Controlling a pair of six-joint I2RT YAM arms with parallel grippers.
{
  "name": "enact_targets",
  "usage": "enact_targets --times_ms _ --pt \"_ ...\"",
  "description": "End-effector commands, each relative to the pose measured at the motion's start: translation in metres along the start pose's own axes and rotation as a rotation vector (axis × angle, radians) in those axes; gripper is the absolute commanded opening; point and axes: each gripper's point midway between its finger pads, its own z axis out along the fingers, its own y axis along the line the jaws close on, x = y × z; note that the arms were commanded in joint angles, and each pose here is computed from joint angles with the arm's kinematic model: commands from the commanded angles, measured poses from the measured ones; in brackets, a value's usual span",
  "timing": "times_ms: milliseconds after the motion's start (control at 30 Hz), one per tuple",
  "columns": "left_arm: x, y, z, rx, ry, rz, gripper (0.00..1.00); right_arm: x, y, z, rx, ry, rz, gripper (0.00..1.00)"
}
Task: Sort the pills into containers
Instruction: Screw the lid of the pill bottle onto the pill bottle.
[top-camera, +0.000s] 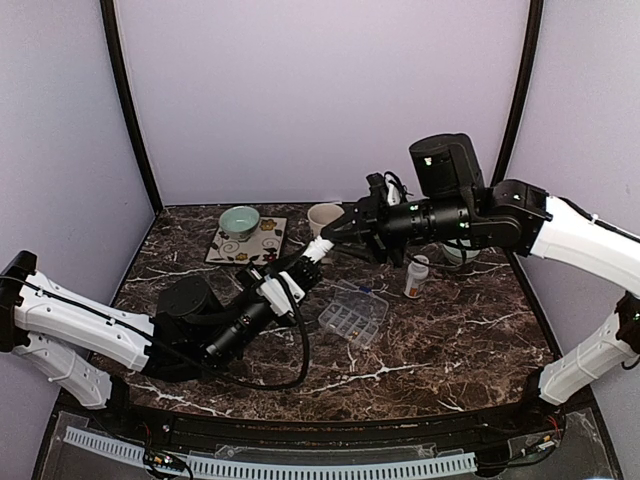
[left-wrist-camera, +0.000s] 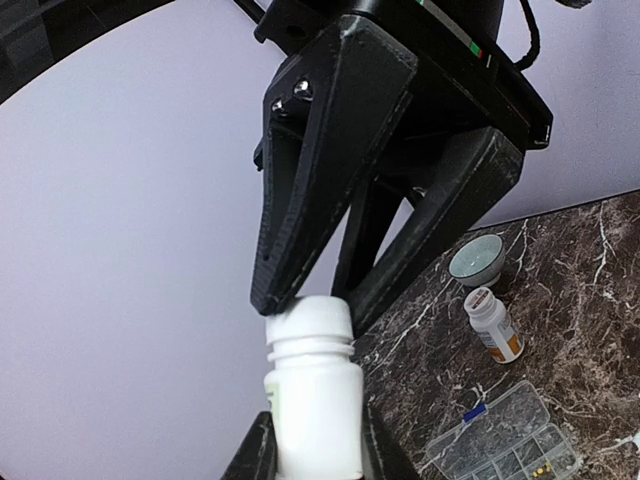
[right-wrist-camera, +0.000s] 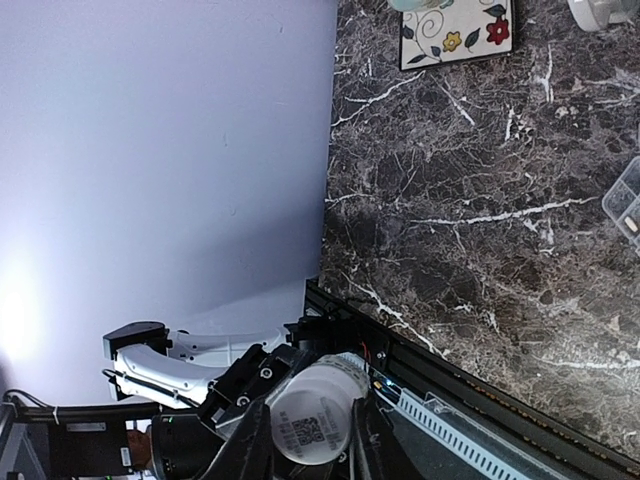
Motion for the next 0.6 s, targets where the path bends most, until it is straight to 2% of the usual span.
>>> enact_targets --times_ms 0,200,567 --pt "-0.061 -0.015 -0.018 0.143 -0.245 -0.1 0.0 0.017 0.016 0.005 -0.036 0.029 -0.084 0.3" --pt "-0.052 -0.014 -0.023 0.149 -0.214 -0.12 0.0 0.012 0.025 -0.012 -0.057 -0.027 -0.135 0.42" --pt "-0.036 -0.018 -0.027 0.18 -0.149 -0.142 0.0 0.002 0.045 -0.05 -0.082 -0.15 -0.28 0.46"
